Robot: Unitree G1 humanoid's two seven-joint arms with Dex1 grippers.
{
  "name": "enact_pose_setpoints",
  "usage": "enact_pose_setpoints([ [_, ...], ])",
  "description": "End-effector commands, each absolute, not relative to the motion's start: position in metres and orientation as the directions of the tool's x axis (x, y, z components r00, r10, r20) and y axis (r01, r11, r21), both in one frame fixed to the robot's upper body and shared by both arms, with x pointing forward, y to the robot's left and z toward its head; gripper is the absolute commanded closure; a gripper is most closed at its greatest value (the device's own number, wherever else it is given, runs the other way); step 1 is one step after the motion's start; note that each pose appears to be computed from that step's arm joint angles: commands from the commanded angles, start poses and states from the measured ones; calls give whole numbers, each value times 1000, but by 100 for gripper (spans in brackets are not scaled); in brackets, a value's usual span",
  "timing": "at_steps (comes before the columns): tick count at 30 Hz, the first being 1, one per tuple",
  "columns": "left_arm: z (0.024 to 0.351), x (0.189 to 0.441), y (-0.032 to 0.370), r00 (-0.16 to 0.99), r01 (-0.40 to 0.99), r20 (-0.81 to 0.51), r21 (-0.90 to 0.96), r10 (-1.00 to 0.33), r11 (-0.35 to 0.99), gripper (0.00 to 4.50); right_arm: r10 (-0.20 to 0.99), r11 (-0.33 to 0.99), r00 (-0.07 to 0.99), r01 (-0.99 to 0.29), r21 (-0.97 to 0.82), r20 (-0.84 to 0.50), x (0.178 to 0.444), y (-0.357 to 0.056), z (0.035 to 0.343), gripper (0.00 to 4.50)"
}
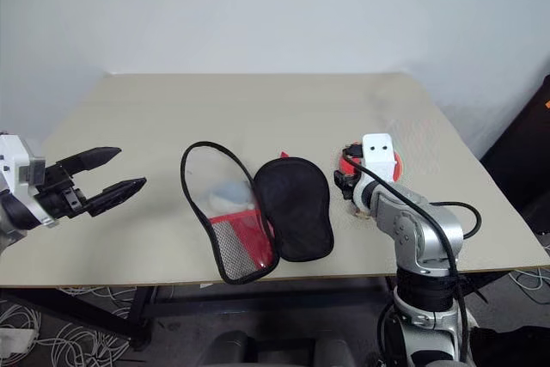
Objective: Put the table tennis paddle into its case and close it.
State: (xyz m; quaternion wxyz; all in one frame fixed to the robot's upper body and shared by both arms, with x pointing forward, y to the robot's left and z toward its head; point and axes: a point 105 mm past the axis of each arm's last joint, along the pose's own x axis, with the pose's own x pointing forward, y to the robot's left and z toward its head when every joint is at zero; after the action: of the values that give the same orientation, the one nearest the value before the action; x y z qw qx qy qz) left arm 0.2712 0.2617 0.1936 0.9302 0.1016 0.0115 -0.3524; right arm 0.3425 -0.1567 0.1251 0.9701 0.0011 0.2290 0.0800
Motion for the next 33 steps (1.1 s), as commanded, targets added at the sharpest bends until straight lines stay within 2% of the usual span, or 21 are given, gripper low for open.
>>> enact_pose_setpoints([
  [1,205,272,256,745,660,-63,218,-664,719,0,38,998,897,-52,-21,-440,351,-179,129,31],
  [2,205,273,256,745,659,-62,219,-664,720,0,12,999,890,-31,-36,-455,351,-182,124,3],
  [9,204,274,254,743,662,-65,221,-667,716,0,-78,997,859,66,-41,-505,361,-189,98,3],
  [17,203,274,252,742,662,-66,223,-667,715,0,-101,991,842,133,22,-531,375,-185,78,3],
  [21,206,273,250,748,654,-52,226,-662,722,0,-158,981,824,193,6,-544,376,-190,73,89],
  [26,208,271,250,753,647,-47,233,-656,726,0,-193,974,811,226,-8,-553,377,-194,71,270],
  [28,209,271,251,755,644,-46,236,-654,727,0,-195,974,810,226,-13,-552,378,-194,71,329],
  [33,210,272,250,755,644,-43,240,-654,727,0,-191,976,820,219,-13,-539,382,-194,76,332],
])
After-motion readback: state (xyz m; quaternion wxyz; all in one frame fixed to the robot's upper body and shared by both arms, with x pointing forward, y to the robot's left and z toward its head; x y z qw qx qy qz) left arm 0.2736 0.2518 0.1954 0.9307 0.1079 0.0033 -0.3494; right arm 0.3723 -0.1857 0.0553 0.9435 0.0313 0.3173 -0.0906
